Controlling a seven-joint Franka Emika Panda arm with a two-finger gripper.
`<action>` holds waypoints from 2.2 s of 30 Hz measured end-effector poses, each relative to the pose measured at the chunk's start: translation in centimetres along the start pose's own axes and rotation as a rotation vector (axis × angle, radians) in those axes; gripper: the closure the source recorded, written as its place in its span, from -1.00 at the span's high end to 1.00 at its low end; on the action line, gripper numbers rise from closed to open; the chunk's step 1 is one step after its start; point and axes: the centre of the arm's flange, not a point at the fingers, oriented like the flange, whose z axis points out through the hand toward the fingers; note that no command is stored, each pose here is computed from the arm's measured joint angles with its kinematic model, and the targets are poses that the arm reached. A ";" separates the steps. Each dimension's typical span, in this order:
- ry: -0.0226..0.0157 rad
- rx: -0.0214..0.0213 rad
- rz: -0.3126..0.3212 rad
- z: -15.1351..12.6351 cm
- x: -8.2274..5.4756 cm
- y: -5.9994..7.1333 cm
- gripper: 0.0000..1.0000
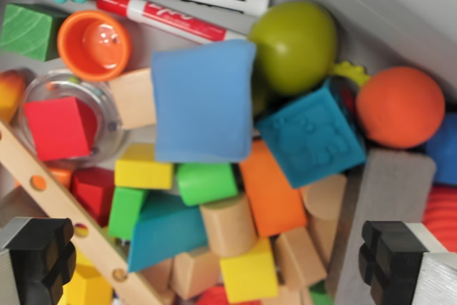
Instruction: Pick an object from the bin
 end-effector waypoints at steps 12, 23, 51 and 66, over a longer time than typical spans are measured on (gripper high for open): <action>-0.0023 -0.0006 -0.031 4.2 0.1 -0.6 1.00; -0.0021 0.0005 -0.034 8.4 0.2 -0.6 1.00; 0.0015 0.0019 -0.037 14.7 0.1 -0.7 1.00; 0.0018 0.0005 -0.035 14.9 0.1 -0.6 -1.00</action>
